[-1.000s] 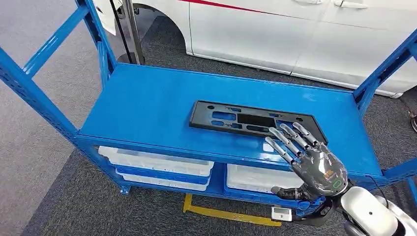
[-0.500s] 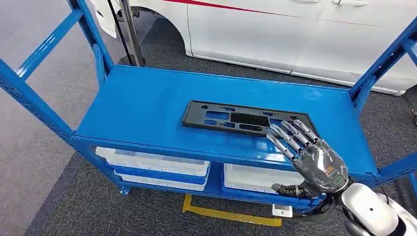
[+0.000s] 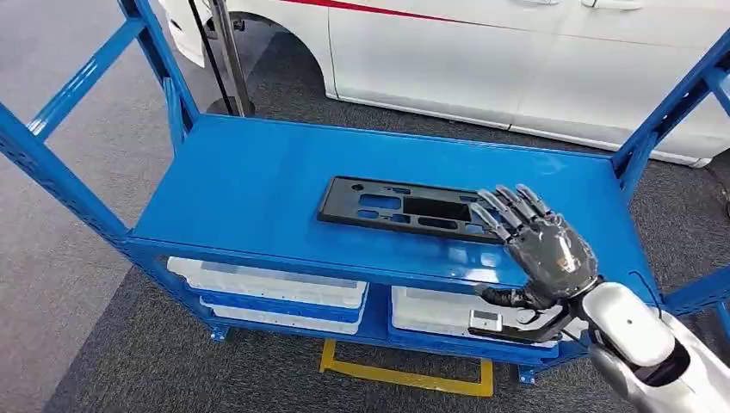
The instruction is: Take the parts from the cabinet and place them on the table.
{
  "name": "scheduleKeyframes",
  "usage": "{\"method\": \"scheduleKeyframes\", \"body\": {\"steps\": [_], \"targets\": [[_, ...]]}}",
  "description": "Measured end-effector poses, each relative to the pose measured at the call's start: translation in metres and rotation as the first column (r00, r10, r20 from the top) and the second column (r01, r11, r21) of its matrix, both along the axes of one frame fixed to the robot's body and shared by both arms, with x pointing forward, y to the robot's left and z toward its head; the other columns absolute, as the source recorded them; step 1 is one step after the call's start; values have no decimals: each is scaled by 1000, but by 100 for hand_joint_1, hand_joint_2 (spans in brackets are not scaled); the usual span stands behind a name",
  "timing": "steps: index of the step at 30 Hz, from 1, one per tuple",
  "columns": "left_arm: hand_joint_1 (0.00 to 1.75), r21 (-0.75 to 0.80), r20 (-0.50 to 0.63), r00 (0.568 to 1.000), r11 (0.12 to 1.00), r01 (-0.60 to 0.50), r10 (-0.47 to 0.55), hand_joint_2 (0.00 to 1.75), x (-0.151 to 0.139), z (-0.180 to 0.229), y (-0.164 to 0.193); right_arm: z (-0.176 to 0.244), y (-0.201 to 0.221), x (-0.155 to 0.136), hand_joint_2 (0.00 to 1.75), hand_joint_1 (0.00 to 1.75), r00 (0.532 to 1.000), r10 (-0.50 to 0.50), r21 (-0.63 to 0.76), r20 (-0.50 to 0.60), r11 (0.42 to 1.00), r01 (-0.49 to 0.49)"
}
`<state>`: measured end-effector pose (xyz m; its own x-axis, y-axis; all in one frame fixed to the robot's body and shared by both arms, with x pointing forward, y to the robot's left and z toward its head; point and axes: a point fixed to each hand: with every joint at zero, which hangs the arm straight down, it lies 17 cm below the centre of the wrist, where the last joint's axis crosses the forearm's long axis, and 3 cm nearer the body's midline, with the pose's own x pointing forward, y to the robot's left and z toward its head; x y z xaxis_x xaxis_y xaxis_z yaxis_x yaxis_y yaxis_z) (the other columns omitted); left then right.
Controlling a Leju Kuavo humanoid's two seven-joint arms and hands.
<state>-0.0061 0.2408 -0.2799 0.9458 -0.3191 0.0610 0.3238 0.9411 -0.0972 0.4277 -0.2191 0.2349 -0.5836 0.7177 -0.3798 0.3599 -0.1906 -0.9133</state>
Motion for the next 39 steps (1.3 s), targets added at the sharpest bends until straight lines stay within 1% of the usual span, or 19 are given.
{"method": "scheduleKeyframes", "body": {"steps": [3,7,11,23,39], "targets": [[0,0,1,1000,1000,4,-4,0,0,0,0,-6,-1,11,0,0,999,-28,6,-41,1000,29],[0,-7,1,1000,1000,2,-2,0,2,0,-1,-15,-1,36,0,0,993,-77,15,-91,997,78],[0,-12,-6,1000,1000,-7,6,0,1,1,-2,-26,3,49,0,0,989,-90,21,-120,995,93],[0,-15,-15,1000,1000,-27,26,0,0,1,-2,-40,11,58,0,0,984,-91,17,-154,995,95],[0,-16,-15,999,999,-39,38,0,0,1,-2,-51,10,59,0,0,980,-92,10,-178,995,95]]}}
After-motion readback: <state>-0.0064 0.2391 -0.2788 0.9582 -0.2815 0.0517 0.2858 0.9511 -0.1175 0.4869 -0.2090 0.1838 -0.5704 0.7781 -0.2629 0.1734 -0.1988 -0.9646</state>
